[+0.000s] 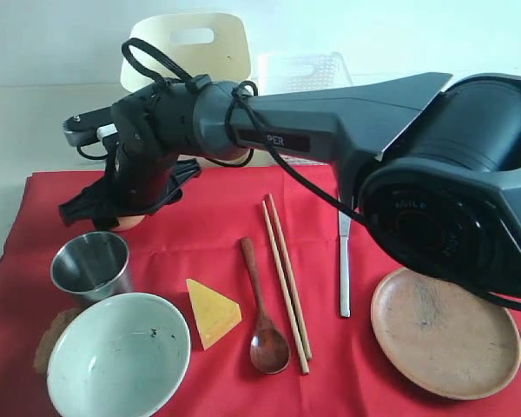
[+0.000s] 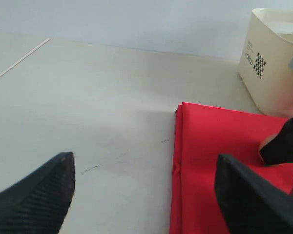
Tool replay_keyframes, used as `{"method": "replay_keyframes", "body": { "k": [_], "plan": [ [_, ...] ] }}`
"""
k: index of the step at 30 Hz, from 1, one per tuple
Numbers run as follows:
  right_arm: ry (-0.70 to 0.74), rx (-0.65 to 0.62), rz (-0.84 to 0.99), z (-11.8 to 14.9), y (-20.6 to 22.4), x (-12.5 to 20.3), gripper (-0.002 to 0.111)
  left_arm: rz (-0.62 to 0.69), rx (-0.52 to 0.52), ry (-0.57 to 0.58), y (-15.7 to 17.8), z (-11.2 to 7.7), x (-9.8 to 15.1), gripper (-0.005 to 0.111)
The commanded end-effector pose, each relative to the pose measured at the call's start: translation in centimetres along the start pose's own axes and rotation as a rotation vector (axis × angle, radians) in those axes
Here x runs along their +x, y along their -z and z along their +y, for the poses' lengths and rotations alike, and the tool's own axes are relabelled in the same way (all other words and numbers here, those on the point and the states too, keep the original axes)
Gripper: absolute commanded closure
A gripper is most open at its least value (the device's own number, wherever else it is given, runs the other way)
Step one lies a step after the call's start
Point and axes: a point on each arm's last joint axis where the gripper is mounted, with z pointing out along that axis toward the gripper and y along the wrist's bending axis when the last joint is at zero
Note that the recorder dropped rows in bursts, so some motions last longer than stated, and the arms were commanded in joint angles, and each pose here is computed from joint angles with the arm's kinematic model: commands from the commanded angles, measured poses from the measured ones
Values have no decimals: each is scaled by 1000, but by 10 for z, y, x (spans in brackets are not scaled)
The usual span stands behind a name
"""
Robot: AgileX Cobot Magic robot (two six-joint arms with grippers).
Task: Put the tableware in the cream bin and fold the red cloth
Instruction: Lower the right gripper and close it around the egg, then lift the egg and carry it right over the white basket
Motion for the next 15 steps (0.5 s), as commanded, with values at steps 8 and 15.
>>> {"method": "replay_keyframes", "body": {
  "k": [8,15],
  "plan": [
    [12,-32,-127,11,83,-32,108,-13,5,5,0,0,0,31],
    [128,-48,-258,16,179,-49,108,-13,5,5,0,0,0,31]
  ]
}}
